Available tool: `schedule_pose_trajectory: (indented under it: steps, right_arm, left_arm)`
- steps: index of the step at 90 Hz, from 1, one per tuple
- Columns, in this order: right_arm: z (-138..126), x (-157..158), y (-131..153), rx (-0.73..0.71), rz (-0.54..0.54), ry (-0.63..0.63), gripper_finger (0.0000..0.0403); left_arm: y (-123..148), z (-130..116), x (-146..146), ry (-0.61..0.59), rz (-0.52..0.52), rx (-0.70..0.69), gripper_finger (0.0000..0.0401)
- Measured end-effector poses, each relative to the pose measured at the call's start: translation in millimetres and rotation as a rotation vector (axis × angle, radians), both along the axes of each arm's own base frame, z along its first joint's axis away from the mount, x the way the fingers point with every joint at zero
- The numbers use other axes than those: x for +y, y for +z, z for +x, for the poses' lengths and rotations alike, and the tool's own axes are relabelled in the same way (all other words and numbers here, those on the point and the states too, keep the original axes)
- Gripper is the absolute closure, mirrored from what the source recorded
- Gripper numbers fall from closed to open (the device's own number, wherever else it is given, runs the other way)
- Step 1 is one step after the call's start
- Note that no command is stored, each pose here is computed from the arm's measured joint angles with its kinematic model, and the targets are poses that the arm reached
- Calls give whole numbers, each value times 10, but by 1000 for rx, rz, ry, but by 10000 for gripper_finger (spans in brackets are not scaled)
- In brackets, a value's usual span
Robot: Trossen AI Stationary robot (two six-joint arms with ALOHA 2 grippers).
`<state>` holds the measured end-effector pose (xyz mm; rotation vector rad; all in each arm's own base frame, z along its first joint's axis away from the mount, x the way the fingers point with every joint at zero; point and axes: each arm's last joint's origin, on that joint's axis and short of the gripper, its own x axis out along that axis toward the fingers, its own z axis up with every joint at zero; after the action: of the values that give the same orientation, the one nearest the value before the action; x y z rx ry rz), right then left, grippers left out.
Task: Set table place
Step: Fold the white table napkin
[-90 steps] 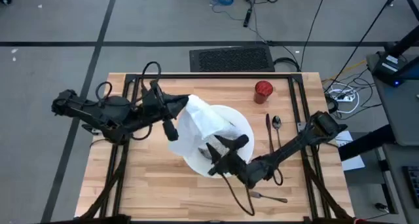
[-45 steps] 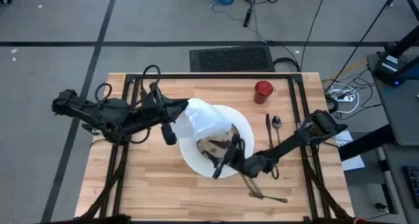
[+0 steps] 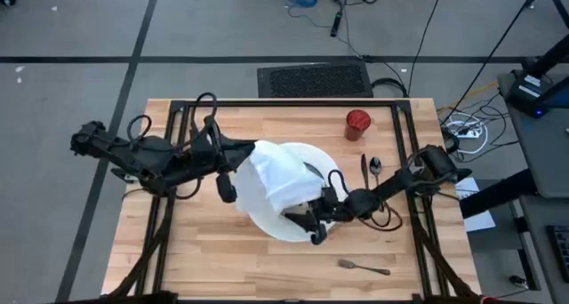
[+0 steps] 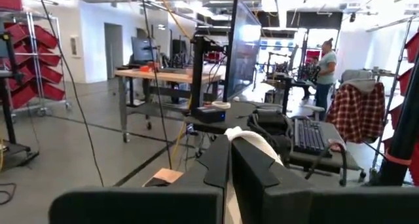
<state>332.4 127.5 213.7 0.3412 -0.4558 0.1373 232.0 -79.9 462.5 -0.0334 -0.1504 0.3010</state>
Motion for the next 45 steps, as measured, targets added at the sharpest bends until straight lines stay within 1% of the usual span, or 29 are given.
schedule_pose_trajectory:
  steps: [11,20,27,33,38,45]
  right_arm:
    - [-3,79,38,-13,-15,22,204]
    - [0,122,66,-21,-15,32,204]
    - [-1,148,93,-30,-62,11,204]
    - [-1,172,108,-2,-136,-48,204]
    - [-6,192,129,37,-190,-128,204]
    - [-14,222,203,83,-278,-239,204]
  left_arm:
    - [-7,0,4,19,26,16,401]
    - [-46,2,7,40,57,64,401]
    - [-87,8,5,41,75,105,401]
    - [-116,10,5,39,71,130,401]
    - [-138,10,4,37,56,143,401]
    - [-166,11,5,40,63,170,401]
